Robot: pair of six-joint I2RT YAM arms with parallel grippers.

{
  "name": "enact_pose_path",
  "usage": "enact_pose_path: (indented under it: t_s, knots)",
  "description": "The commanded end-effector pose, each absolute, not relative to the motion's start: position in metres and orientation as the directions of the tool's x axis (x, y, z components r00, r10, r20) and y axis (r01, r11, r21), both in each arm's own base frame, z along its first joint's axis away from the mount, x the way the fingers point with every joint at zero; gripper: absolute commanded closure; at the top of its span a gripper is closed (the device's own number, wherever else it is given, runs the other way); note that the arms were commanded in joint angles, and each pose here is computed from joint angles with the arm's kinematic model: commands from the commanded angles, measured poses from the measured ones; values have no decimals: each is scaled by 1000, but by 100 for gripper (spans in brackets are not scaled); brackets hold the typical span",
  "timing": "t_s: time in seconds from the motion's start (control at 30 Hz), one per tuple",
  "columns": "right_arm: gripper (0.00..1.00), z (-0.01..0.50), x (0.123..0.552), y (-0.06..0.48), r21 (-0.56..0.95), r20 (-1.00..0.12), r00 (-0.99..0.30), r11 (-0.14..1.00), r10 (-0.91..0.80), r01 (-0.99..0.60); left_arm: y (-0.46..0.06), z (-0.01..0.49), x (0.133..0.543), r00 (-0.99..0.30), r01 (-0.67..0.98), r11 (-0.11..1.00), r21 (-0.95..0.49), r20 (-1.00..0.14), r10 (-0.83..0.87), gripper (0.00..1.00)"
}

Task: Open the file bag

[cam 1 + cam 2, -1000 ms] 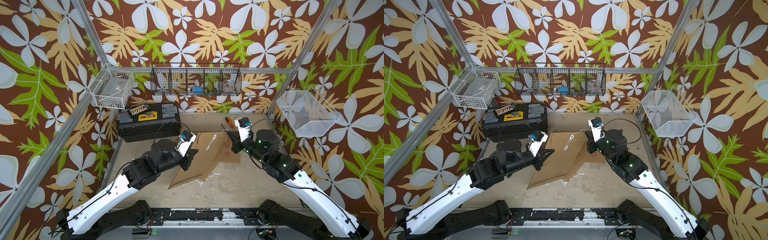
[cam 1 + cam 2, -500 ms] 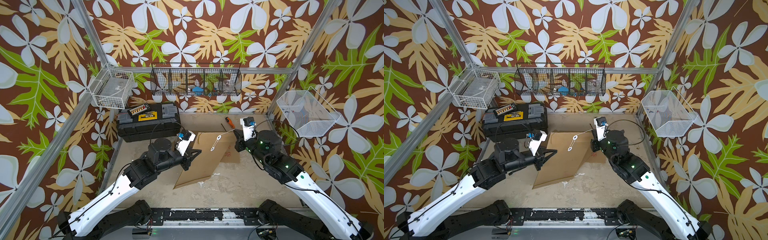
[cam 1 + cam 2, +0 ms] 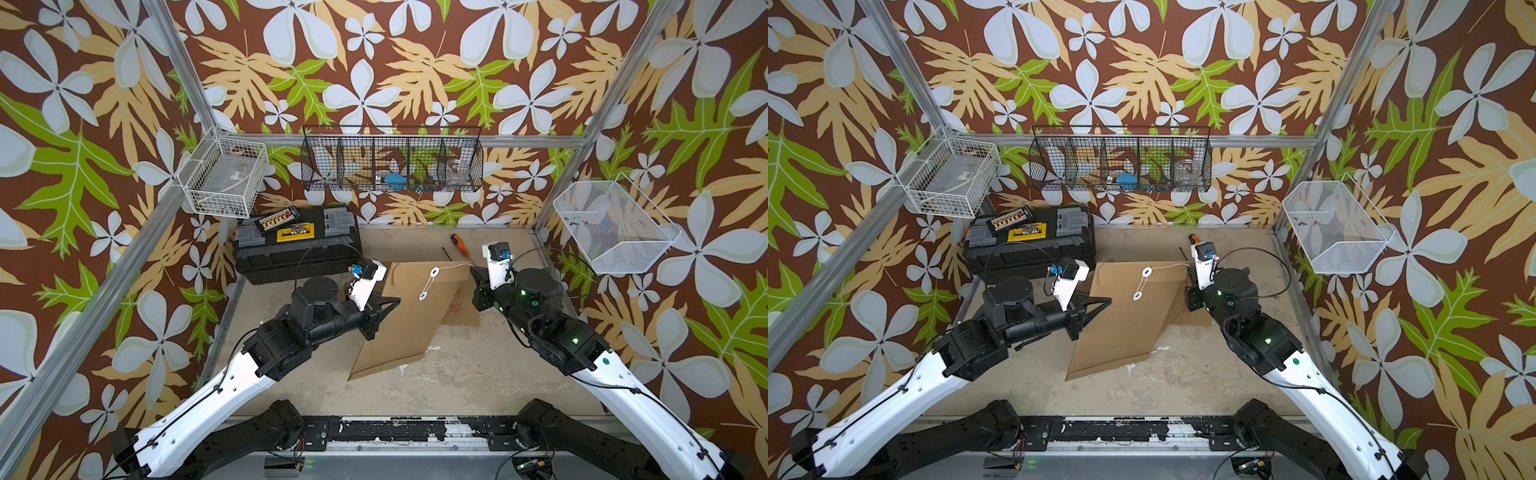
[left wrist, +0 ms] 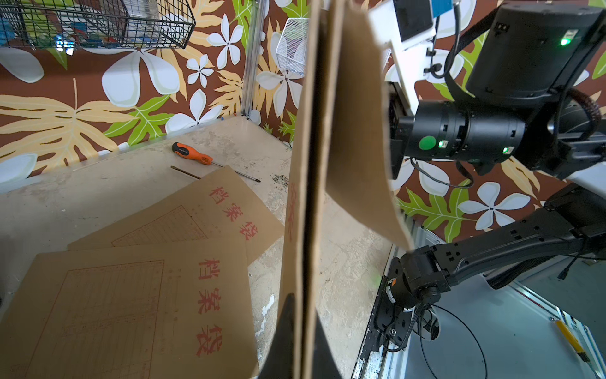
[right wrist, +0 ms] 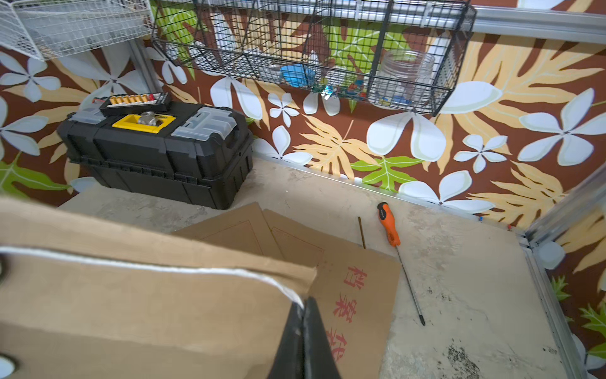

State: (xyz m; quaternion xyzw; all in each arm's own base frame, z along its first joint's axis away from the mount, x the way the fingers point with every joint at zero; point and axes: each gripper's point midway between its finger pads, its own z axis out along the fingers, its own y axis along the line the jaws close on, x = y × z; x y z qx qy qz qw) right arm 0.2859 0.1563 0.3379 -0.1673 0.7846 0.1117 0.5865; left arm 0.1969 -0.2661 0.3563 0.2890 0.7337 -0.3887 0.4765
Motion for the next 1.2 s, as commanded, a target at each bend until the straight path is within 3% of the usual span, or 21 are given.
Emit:
enact_pose_path:
  t_s: [0.0,1.17]
  knots:
    - [100,343,280,168,-15,-966,-221,884,-133,-467,-267,373,199,-339,805,519,-286,-941,9,100]
    - [100,280,243,204,-25,-924,-248,693,-291,-721,-265,373,201,-341,795,528,-297,-940,-16,100]
